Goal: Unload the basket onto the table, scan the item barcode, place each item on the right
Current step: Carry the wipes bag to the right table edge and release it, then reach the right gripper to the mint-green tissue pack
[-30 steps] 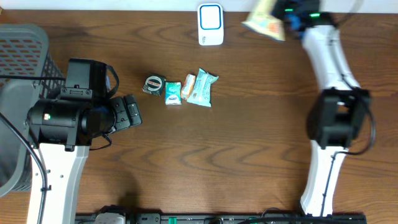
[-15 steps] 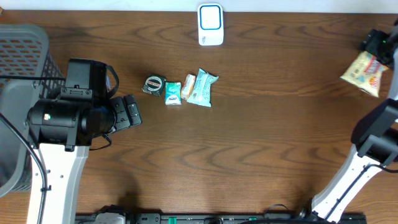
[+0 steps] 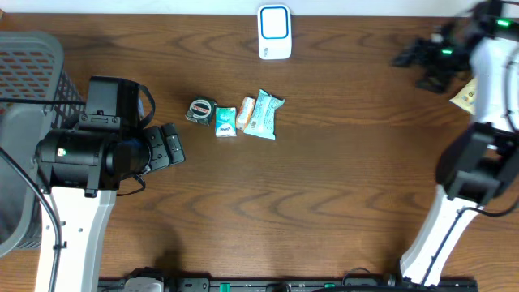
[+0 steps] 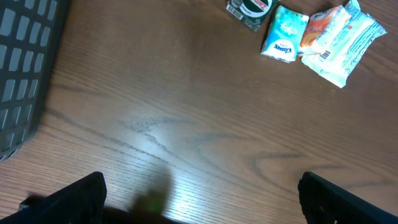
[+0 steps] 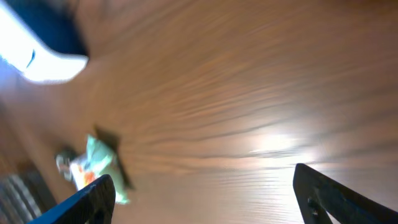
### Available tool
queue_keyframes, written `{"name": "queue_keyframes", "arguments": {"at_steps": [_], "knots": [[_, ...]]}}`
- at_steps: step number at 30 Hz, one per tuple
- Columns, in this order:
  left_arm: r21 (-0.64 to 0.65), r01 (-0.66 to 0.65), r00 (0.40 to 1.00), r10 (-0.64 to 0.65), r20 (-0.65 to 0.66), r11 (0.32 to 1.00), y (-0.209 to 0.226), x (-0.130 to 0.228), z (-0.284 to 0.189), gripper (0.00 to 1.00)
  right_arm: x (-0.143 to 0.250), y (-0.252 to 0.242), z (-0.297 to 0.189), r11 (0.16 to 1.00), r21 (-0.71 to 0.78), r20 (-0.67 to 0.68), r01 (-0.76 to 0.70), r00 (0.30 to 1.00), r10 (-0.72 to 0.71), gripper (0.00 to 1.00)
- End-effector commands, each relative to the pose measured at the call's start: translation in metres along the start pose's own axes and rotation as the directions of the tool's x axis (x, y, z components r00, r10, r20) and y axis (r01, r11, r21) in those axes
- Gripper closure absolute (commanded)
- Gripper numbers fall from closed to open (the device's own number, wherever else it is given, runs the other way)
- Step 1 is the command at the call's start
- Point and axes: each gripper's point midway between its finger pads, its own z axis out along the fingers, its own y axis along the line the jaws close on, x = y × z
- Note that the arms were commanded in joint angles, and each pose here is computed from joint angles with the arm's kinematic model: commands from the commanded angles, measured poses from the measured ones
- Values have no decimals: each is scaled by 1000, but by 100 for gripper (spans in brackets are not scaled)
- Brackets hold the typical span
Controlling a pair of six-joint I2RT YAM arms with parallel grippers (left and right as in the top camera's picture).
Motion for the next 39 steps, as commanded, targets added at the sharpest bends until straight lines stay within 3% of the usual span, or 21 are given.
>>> {"name": "queue_keyframes", "arguments": {"at_steps": [1,7,11,14,18,20,21,24,25,30,34,39], "knots": [[-2,2,1000,-2,3,1000,1,0,-1,2,47,61,42,990,-5,-113,140,984,-140,13],[-2,2,1000,-2,3,1000,1,0,-1,3,126,133,127,926,-17,-206,376,905,-371,11],[-2,2,1000,-2,3,1000,1,0,-1,2,163,161,162,920,-98,-223,379,893,-391,9],[-2,2,1000,-2,3,1000,1,0,-1,3,176,165,178,927,-120,-230,354,899,-373,14],[-2,2,1000,-2,3,1000,1,0,-1,3,185,151,194,952,-100,-248,288,920,-304,35],[-2,2,1000,-2,3,1000,1,0,-1,2,187,148,198,952,-103,-246,289,920,-305,51],[-2,2,1000,-2,3,1000,1,0,-1,2,187,147,200,951,-108,-242,290,920,-308,65],[-2,2,1000,-2,3,1000,1,0,-1,2,184,149,201,948,-117,-228,297,921,-316,83],[-2,2,1000,-2,3,1000,1,0,-1,2,182,153,201,944,-132,-214,303,921,-326,99],[-2,2,1000,-2,3,1000,1,0,-1,2,168,180,182,907,-312,-177,282,921,-347,99],[-2,2,1000,-2,3,1000,1,0,-1,2,145,198,130,834,-470,-108,291,918,-381,99],[-2,2,1000,-2,3,1000,1,0,-1,2,134,191,94,830,-470,-75,299,924,-375,99]]}}
